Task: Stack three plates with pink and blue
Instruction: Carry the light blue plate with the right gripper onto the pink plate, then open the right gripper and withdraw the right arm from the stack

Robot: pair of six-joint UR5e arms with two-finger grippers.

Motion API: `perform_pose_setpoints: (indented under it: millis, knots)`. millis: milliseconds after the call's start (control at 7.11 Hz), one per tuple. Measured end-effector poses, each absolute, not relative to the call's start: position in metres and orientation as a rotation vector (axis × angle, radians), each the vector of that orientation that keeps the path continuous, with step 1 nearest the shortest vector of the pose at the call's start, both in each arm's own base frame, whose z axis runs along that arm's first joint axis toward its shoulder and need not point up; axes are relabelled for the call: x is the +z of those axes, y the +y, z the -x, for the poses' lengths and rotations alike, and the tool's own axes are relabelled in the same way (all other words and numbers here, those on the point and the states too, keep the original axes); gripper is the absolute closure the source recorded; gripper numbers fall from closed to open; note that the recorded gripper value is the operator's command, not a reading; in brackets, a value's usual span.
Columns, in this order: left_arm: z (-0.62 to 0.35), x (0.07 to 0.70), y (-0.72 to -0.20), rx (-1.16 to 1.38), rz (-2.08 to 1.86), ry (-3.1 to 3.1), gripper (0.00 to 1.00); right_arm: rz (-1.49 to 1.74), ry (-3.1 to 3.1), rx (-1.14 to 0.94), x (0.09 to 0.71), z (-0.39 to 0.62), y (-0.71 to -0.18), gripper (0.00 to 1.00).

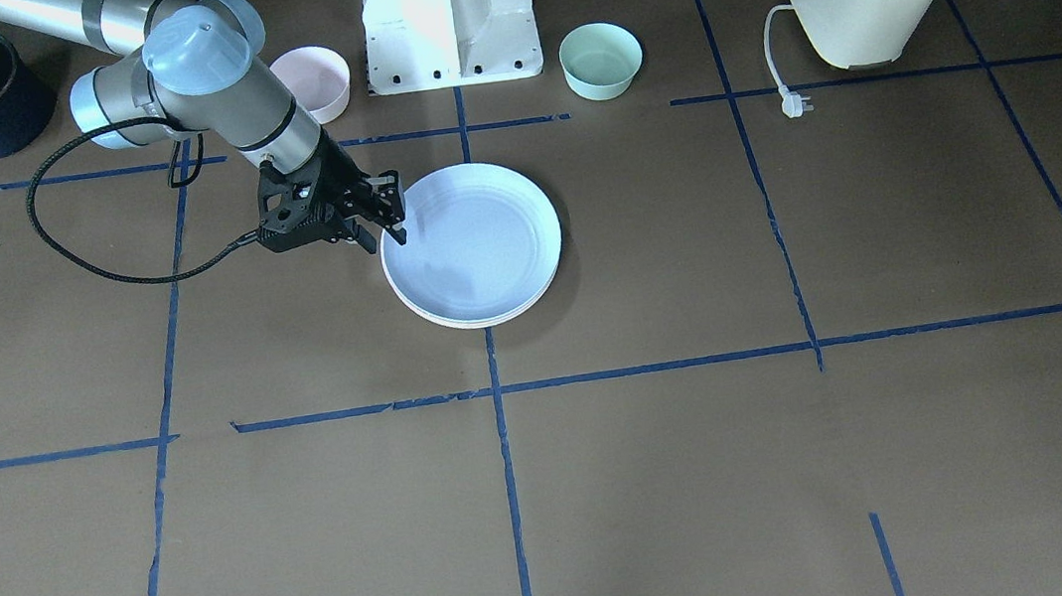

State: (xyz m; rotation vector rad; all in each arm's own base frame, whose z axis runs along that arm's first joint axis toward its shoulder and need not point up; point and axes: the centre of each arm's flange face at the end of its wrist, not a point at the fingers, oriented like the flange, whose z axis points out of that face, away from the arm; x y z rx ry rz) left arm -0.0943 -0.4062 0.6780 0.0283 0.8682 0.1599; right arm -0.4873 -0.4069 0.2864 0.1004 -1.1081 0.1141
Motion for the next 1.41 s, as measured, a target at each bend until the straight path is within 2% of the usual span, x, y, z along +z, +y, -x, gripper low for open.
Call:
perform_pose_setpoints:
  millis: [562, 844, 1125, 1406]
  knots:
    - [0.094, 0.680, -0.410, 0.163, -0.024, 0.861, 0.00, -0.081, -0.966, 0.015, 0.315, 0.364, -0.509, 0.00]
    - [0.095, 0.669, -0.423, 0.175, -0.043, 0.847, 0.00, -0.110, -0.854, -0.129, 0.374, 0.250, -0.558, 0.00]
    - [0.096, 0.658, -0.430, 0.190, -0.061, 0.832, 0.00, -0.137, -0.769, -0.268, 0.462, 0.124, -0.562, 0.00]
    - [0.095, 0.653, -0.434, 0.199, -0.070, 0.826, 0.00, -0.133, -0.746, -0.346, 0.557, 0.017, -0.512, 0.01]
